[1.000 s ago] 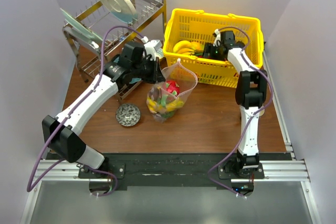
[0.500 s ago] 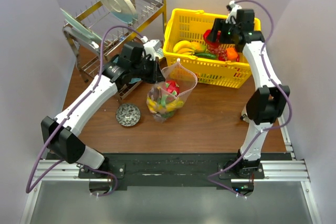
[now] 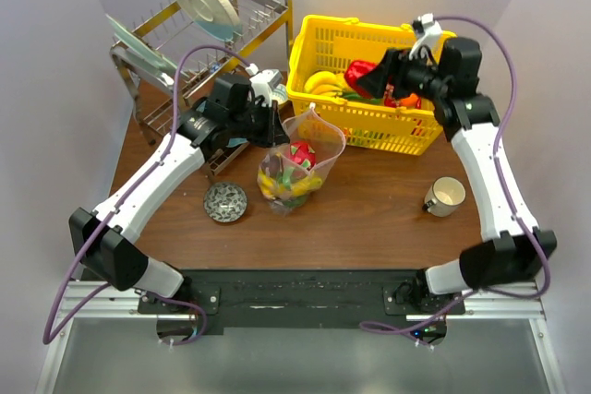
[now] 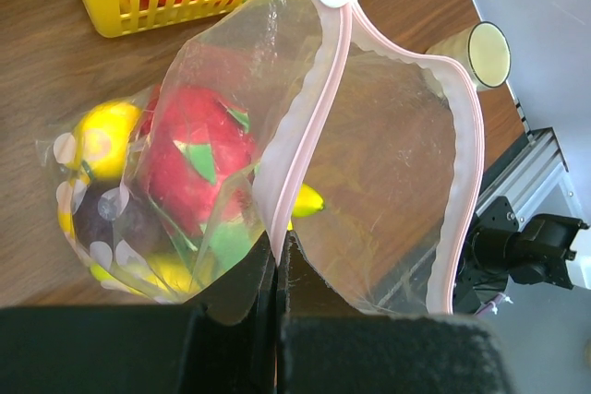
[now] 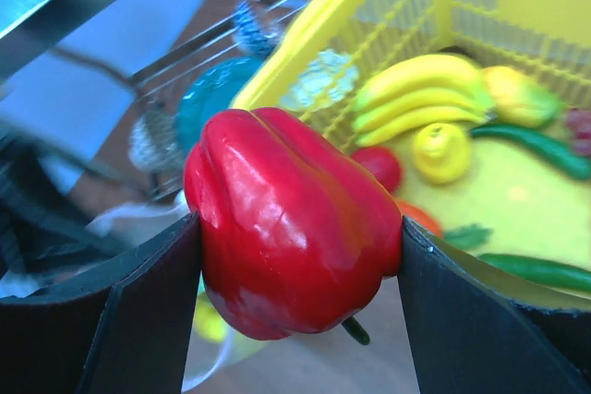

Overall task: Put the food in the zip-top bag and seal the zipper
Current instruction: Place the fake vegetable in the zipper food storage bag, then adjust the zipper food storage bag at the center of the board.

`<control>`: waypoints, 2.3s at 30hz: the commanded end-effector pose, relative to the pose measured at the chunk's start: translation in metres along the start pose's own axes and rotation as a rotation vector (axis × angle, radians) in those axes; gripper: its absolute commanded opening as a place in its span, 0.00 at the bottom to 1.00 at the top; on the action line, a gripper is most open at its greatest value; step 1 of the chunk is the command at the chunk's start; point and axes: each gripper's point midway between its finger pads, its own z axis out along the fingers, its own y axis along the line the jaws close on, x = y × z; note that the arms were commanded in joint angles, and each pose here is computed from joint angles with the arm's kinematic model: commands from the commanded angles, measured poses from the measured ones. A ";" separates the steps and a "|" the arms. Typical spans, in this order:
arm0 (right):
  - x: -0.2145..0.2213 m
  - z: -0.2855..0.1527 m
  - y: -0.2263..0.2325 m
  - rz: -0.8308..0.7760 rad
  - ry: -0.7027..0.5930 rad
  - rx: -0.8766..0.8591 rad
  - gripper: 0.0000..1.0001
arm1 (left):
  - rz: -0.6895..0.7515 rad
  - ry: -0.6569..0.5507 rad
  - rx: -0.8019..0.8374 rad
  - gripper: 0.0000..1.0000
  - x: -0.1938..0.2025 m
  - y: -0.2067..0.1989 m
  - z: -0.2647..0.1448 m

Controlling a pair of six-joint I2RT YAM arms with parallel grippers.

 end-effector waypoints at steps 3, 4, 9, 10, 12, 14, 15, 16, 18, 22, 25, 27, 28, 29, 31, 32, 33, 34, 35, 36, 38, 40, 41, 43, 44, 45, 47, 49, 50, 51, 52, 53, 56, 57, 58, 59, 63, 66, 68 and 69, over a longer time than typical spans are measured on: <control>0.020 -0.038 0.081 -0.029 -0.032 -0.255 0.35 | 0.022 -0.075 0.010 0.00 -0.020 -0.007 -0.013; 0.038 -0.036 0.090 -0.020 0.009 -0.282 0.35 | 0.023 -0.078 0.010 0.00 -0.021 -0.008 -0.014; 0.078 -0.043 0.120 0.003 0.084 -0.363 0.36 | 0.020 -0.086 0.012 0.00 -0.024 -0.008 -0.012; 0.087 -0.045 0.124 0.013 0.096 -0.377 0.36 | 0.019 -0.087 0.015 0.00 -0.025 -0.009 -0.012; 0.094 -0.043 0.123 0.021 0.103 -0.365 0.35 | 0.017 -0.088 0.021 0.00 -0.026 -0.010 -0.012; 0.098 -0.038 0.123 0.023 0.111 -0.360 0.35 | 0.020 -0.091 0.025 0.00 -0.027 -0.012 -0.013; 0.098 -0.036 0.123 0.025 0.114 -0.359 0.34 | 0.021 -0.098 0.028 0.00 -0.029 -0.013 -0.014; 0.097 -0.031 0.123 0.027 0.116 -0.355 0.34 | 0.020 -0.096 0.027 0.00 -0.029 -0.013 -0.014; 0.095 -0.023 0.123 0.029 0.118 -0.351 0.33 | 0.020 -0.099 0.028 0.00 -0.030 -0.014 -0.016; 0.092 -0.003 0.132 0.041 0.147 -0.329 0.50 | 0.018 -0.106 0.028 0.00 -0.031 -0.015 -0.019; 0.099 0.007 0.130 0.038 0.222 -0.271 0.98 | 0.017 -0.102 0.025 0.00 -0.029 -0.014 -0.020; 0.097 0.008 0.124 0.030 0.218 -0.229 0.99 | 0.017 -0.098 0.023 0.00 -0.027 -0.014 -0.020; 0.095 0.005 0.123 0.030 0.212 -0.216 0.99 | 0.017 -0.100 0.022 0.00 -0.028 -0.013 -0.020; 0.092 0.003 0.118 0.025 0.196 -0.183 0.99 | 0.019 -0.095 0.022 0.00 -0.027 -0.013 -0.020; 0.087 -0.007 0.117 0.014 0.180 -0.157 0.99 | 0.022 -0.097 0.021 0.00 -0.027 -0.013 -0.021; 0.086 -0.011 0.115 0.009 0.178 -0.140 0.99 | 0.023 -0.097 0.019 0.00 -0.027 -0.013 -0.020; 0.082 -0.017 0.112 0.002 0.161 -0.114 0.99 | 0.024 -0.100 0.019 0.00 -0.028 -0.013 -0.020; 0.087 -0.021 0.108 -0.002 0.176 -0.089 0.99 | 0.025 -0.098 0.019 0.00 -0.027 -0.013 -0.020; 0.087 -0.025 0.104 -0.004 0.175 -0.066 0.99 | 0.027 -0.101 0.017 0.00 -0.028 -0.012 -0.021; 0.089 -0.026 0.095 -0.005 0.170 -0.015 0.99 | 0.028 -0.101 0.020 0.00 -0.028 -0.013 -0.021; 0.098 -0.035 0.088 -0.008 0.184 0.016 0.99 | 0.032 -0.100 0.018 0.00 -0.028 -0.013 -0.021; 0.109 -0.041 0.081 -0.018 0.194 0.040 0.99 | 0.032 -0.098 0.014 0.00 -0.028 -0.012 -0.020; 0.111 -0.042 0.079 -0.020 0.194 0.050 0.99 | 0.032 -0.096 0.015 0.00 -0.027 -0.012 -0.020; 0.123 -0.042 0.075 -0.007 0.206 0.053 0.99 | 0.033 -0.099 0.016 0.00 -0.028 -0.012 -0.021; 0.125 -0.043 0.074 0.007 0.202 0.062 0.99 | 0.032 -0.100 0.015 0.00 -0.029 -0.012 -0.020; 0.133 -0.043 0.070 0.047 0.213 0.086 0.99 | 0.032 -0.098 0.014 0.00 -0.029 -0.012 -0.020; 0.135 -0.042 0.067 0.063 0.199 0.098 0.99 | 0.033 -0.103 0.014 0.00 -0.030 -0.012 -0.021; 0.141 -0.037 0.067 0.069 0.190 0.082 0.99 | 0.030 -0.099 0.013 0.00 -0.028 -0.012 -0.021; 0.142 -0.036 0.067 0.075 0.187 0.077 0.99 | 0.032 -0.098 0.014 0.00 -0.028 -0.012 -0.021; 0.143 -0.033 0.069 0.087 0.179 0.068 0.99 | 0.034 -0.098 0.014 0.00 -0.028 -0.012 -0.021; 0.145 -0.031 0.068 0.091 0.179 0.063 0.98 | 0.033 -0.099 0.009 0.00 -0.028 -0.011 -0.022; 0.147 -0.030 0.069 0.096 0.182 0.055 0.95 | 0.032 -0.099 0.009 0.00 -0.028 -0.011 -0.022; 0.150 -0.024 0.063 0.138 0.182 0.094 0.81 | 0.032 -0.099 0.011 0.00 -0.027 -0.012 -0.023; 0.149 -0.022 0.062 0.148 0.179 0.102 0.80 | 0.033 -0.101 0.012 0.00 -0.028 -0.012 -0.023; 0.148 -0.022 0.062 0.150 0.177 0.101 0.80 | 0.032 -0.101 0.010 0.00 -0.028 -0.012 -0.023; 0.147 -0.021 0.062 0.153 0.176 0.101 0.79 | 0.031 -0.099 0.011 0.00 -0.027 -0.012 -0.022; 0.133 -0.018 0.067 0.160 0.141 0.089 0.70 | 0.025 -0.098 0.018 0.00 -0.027 -0.013 -0.020; 0.129 -0.012 0.066 0.168 0.143 0.101 0.58 | 0.020 -0.100 0.019 0.00 -0.027 -0.013 -0.020; 0.130 -0.006 0.066 0.167 0.163 0.103 0.46 | 0.017 -0.101 0.021 0.00 -0.027 -0.014 -0.022; 0.133 -0.005 0.065 0.171 0.182 0.108 0.38 | 0.017 -0.102 0.018 0.00 -0.027 -0.013 -0.022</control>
